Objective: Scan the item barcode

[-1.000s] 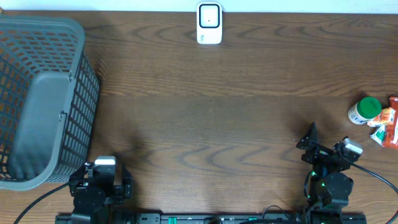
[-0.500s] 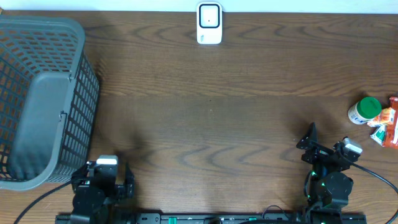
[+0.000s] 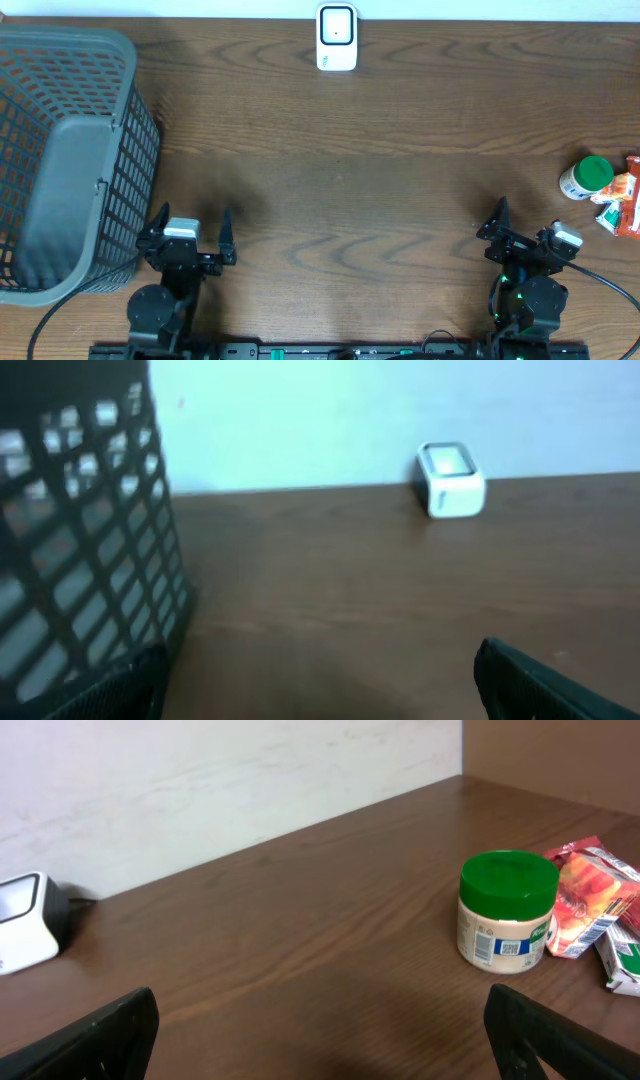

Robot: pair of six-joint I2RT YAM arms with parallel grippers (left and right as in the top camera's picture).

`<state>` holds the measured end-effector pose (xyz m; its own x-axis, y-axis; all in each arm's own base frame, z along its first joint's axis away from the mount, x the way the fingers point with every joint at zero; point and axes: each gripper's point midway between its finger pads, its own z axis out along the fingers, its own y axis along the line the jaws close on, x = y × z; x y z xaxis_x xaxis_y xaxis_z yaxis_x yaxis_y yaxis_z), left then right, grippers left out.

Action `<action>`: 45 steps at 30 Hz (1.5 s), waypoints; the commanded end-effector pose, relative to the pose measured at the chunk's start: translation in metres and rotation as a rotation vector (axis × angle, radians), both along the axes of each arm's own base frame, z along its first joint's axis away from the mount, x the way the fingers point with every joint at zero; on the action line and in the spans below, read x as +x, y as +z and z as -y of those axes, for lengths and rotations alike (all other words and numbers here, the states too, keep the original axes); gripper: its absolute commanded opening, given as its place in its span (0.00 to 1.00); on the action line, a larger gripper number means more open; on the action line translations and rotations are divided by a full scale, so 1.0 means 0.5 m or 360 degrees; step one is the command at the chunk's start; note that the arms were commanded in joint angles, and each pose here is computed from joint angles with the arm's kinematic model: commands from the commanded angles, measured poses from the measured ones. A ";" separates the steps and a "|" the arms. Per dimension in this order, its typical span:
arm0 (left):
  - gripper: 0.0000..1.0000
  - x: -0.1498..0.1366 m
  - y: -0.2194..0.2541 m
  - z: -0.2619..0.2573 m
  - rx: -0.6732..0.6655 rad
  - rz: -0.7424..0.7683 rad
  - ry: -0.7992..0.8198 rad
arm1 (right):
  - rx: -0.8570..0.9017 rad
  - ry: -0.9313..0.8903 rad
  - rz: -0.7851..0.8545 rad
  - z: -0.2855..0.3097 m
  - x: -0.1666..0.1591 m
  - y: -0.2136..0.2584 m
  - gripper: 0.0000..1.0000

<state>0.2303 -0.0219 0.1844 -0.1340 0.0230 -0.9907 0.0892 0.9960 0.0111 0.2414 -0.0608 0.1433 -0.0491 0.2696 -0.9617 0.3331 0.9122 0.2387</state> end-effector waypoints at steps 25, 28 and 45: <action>0.95 0.027 -0.094 -0.024 -0.0112 -0.0031 0.0101 | -0.0025 -0.0021 -0.0017 0.006 -0.002 -0.003 0.99; 0.95 0.027 -0.095 -0.024 -0.0112 -0.0036 0.0100 | -0.0025 -0.0021 -0.0017 0.006 -0.002 -0.003 0.99; 0.95 0.027 -0.095 -0.024 -0.0112 -0.0036 0.0100 | -0.0025 -0.0021 -0.0017 0.006 -0.002 -0.003 0.99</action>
